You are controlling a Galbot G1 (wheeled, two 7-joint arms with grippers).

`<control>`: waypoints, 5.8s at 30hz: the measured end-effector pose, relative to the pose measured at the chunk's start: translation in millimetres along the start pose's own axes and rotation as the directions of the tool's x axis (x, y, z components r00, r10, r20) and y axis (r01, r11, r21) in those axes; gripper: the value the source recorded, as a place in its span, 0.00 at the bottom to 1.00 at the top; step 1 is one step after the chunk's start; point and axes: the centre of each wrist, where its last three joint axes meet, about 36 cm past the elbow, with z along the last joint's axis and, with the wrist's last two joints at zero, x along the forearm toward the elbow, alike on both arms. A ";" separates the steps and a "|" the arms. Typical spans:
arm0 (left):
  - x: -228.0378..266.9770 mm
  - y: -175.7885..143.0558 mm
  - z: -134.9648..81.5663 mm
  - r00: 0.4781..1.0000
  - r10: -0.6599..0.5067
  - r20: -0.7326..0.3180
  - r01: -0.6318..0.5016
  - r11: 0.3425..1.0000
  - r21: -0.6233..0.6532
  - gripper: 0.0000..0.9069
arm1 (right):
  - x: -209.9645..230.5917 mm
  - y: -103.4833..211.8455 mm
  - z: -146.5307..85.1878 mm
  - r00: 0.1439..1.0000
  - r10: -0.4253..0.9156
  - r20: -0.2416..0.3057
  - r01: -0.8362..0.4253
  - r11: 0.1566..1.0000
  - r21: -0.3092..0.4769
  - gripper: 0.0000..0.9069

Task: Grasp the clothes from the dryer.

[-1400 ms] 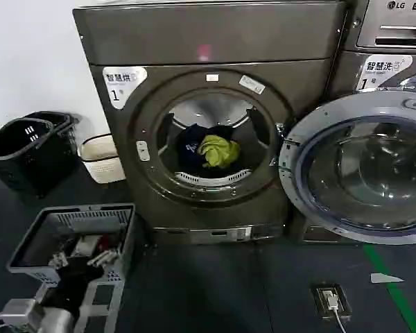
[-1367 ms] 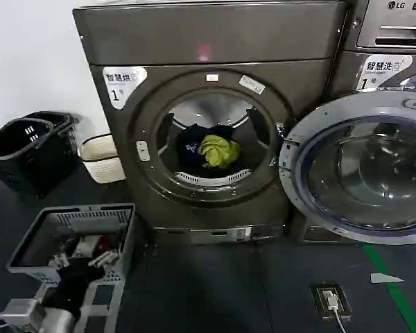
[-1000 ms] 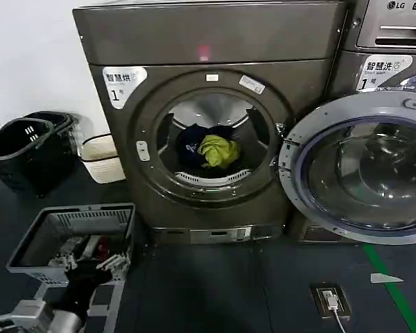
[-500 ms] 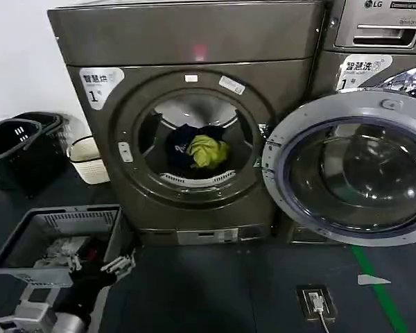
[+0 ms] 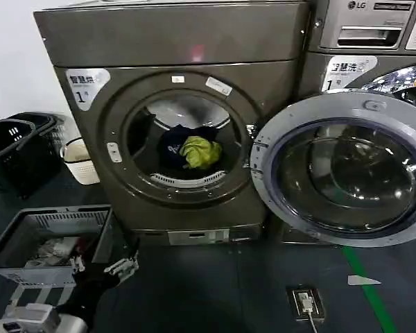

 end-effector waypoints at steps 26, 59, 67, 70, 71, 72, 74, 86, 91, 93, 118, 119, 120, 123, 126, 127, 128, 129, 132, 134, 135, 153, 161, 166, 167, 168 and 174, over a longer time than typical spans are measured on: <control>-4.6 -3.4 -0.9 0.999 0.039 0.030 -0.038 0.999 -0.013 1.00 | 5.6 0.2 2.3 0.995 -0.057 0.078 0.056 0.998 0.021 1.00; -8.4 -5.1 0.4 0.997 0.069 0.045 -0.067 0.997 -0.031 1.00 | 10.1 -3.4 2.1 0.990 -0.069 0.127 0.064 0.997 0.042 1.00; -8.4 -4.9 0.7 0.997 0.066 0.044 -0.065 0.997 -0.031 1.00 | 8.8 -1.9 5.2 0.990 -0.070 0.124 0.065 0.997 0.040 1.00; -8.4 -4.9 0.8 0.997 0.064 0.044 -0.063 0.998 -0.031 1.00 | 8.4 -1.0 6.9 0.990 -0.071 0.123 0.066 0.997 0.040 1.00; -8.4 -4.9 0.8 0.997 0.064 0.043 -0.063 0.998 -0.031 1.00 | 8.3 -0.7 7.4 0.990 -0.071 0.122 0.066 0.997 0.040 1.00; -8.3 -4.8 0.9 0.997 0.064 0.043 -0.062 0.998 -0.031 1.00 | 8.1 -0.4 7.8 0.990 -0.071 0.122 0.067 0.997 0.040 1.00; -8.1 -4.7 0.9 0.997 0.062 0.042 -0.061 0.998 -0.032 1.00 | 7.6 0.3 8.4 0.990 -0.072 0.122 0.068 0.997 0.040 1.00; -7.7 -5.2 1.0 0.997 0.061 0.041 -0.060 0.998 -0.027 1.00 | 7.1 1.5 9.8 0.990 -0.075 0.118 0.071 0.997 0.037 1.00; -7.5 -5.1 1.0 0.997 0.062 0.040 -0.061 0.998 -0.028 1.00 | 7.5 1.1 9.1 0.990 -0.075 0.119 0.071 0.997 0.037 1.00; -7.4 -5.4 0.8 0.997 0.064 0.040 -0.063 0.998 -0.028 1.00 | 7.7 1.0 8.8 0.990 -0.075 0.119 0.071 0.997 0.038 1.00; -10.2 -5.1 1.7 0.996 0.071 0.045 -0.070 0.997 -0.021 1.00 | 10.2 1.6 2.7 0.992 -0.073 0.105 0.066 0.995 0.068 1.00; -11.4 -4.6 2.3 0.996 0.072 0.048 -0.071 0.997 -0.021 1.00 | 10.2 2.1 2.0 0.992 -0.075 0.101 0.068 0.995 0.075 1.00; -12.8 -4.0 2.7 0.996 0.072 0.052 -0.071 0.997 -0.021 1.00 | 10.4 2.7 1.1 0.992 -0.076 0.099 0.068 0.994 0.080 1.00; -18.8 -1.3 4.6 0.995 0.077 0.057 -0.076 0.997 -0.014 1.00 | 11.6 3.9 -3.0 0.993 -0.074 0.093 0.065 0.993 0.098 1.00; -28.0 2.4 7.5 0.994 0.084 0.068 -0.084 0.996 0.003 1.00 | 12.7 4.9 -8.2 0.994 -0.072 0.086 0.062 0.991 0.116 1.00; -32.2 3.7 8.5 0.993 0.088 0.074 -0.089 0.996 0.009 1.00 | 13.3 4.9 -9.7 0.994 -0.069 0.083 0.058 0.991 0.121 1.00; -36.9 5.0 9.8 0.993 0.091 0.080 -0.092 0.996 0.012 1.00 | 13.7 5.1 -10.9 0.995 -0.066 0.079 0.056 0.990 0.127 1.00; -42.0 6.1 11.1 0.992 0.094 0.086 -0.096 0.995 0.016 1.00 | 14.0 5.2 -11.9 0.995 -0.064 0.075 0.053 0.990 0.131 1.00; -60.4 8.2 15.7 0.989 0.105 0.106 -0.109 0.994 0.031 1.00 | 15.1 4.3 -14.9 0.996 -0.056 0.071 0.046 0.989 0.142 1.00; -75.9 8.7 18.5 0.987 0.109 0.122 -0.114 0.993 0.038 1.00 | 15.8 2.9 -17.1 0.996 -0.053 0.071 0.042 0.988 0.148 1.00; -84.0 8.7 19.6 0.985 0.112 0.130 -0.118 0.992 0.043 1.00 | 16.2 2.2 -18.6 0.996 -0.052 0.072 0.041 0.988 0.150 1.00; -248.8 -0.1 14.9 0.974 0.102 0.203 -0.121 0.989 0.080 1.00 | 27.9 -8.4 -37.5 0.995 -0.028 0.091 0.011 0.984 0.179 1.00; -311.9 2.7 7.5 0.982 0.091 0.164 -0.102 0.993 0.055 1.00 | 28.4 -14.3 -39.6 0.995 -0.019 0.093 0.002 0.985 0.174 1.00; -348.3 1.8 0.2 0.986 0.089 0.140 -0.094 0.995 0.026 1.00 | 28.4 -17.6 -39.1 0.996 -0.012 0.093 -0.004 0.986 0.169 1.00; -355.4 1.2 -1.6 0.987 0.090 0.133 -0.093 0.995 0.019 1.00 | 28.3 -18.3 -38.8 0.996 -0.011 0.092 -0.005 0.986 0.168 1.00; -362.2 0.6 -4.1 0.987 0.091 0.129 -0.093 0.996 0.012 1.00 | 28.3 -18.8 -38.5 0.996 -0.010 0.092 -0.005 0.986 0.166 1.00; -402.8 1.3 -17.2 0.990 0.102 0.095 -0.101 0.995 -0.017 1.00 | 27.6 -20.9 -36.0 0.996 -0.007 0.089 -0.007 0.987 0.158 1.00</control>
